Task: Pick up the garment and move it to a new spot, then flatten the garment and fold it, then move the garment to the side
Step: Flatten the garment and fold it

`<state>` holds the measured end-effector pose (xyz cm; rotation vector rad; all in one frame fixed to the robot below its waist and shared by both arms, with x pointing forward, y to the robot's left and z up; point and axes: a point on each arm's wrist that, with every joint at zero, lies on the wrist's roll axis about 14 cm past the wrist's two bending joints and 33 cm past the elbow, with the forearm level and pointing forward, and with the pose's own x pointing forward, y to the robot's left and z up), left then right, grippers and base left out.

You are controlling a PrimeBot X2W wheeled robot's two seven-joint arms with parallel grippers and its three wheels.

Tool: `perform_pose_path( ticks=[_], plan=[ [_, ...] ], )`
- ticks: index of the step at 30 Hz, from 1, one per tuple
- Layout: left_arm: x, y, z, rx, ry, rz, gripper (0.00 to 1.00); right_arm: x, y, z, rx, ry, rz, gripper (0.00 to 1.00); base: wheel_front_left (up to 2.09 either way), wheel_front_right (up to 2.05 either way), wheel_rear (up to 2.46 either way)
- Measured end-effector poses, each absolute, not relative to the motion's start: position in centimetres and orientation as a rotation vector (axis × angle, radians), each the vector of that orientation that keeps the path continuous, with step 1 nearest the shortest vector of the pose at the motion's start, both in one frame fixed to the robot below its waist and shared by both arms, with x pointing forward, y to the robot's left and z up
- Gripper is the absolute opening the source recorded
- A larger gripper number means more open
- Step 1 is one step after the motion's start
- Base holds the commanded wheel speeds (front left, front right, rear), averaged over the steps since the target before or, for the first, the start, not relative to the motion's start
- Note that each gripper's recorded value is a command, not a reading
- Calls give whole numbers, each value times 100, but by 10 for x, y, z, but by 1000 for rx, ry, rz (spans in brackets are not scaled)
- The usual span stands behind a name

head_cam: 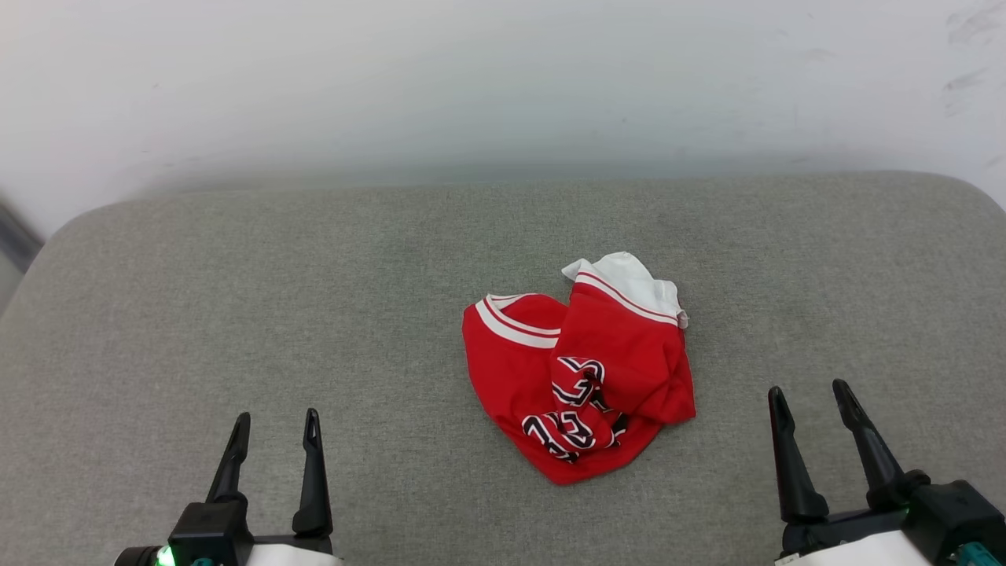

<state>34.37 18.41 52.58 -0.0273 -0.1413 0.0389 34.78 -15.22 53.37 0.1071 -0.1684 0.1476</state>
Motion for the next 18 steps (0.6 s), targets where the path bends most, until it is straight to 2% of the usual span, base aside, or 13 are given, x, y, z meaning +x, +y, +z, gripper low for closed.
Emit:
perform_pose_path(
  ticks=[4,7,13,18],
  plan=[
    [343,185,525,-27,-138,40,100,350,-157,538,104,-183,134,100,0,0,0],
    [344,186,522,-26,-132,42,100,362,-159,561,77,-256,132,100,0,0,0],
    [354,185,518,-31,-119,43,100,400,-145,625,-34,-448,175,100,0,0,0],
    [369,187,517,-35,-118,47,100,443,-129,647,-103,-505,257,100,0,0,0]
  ],
)
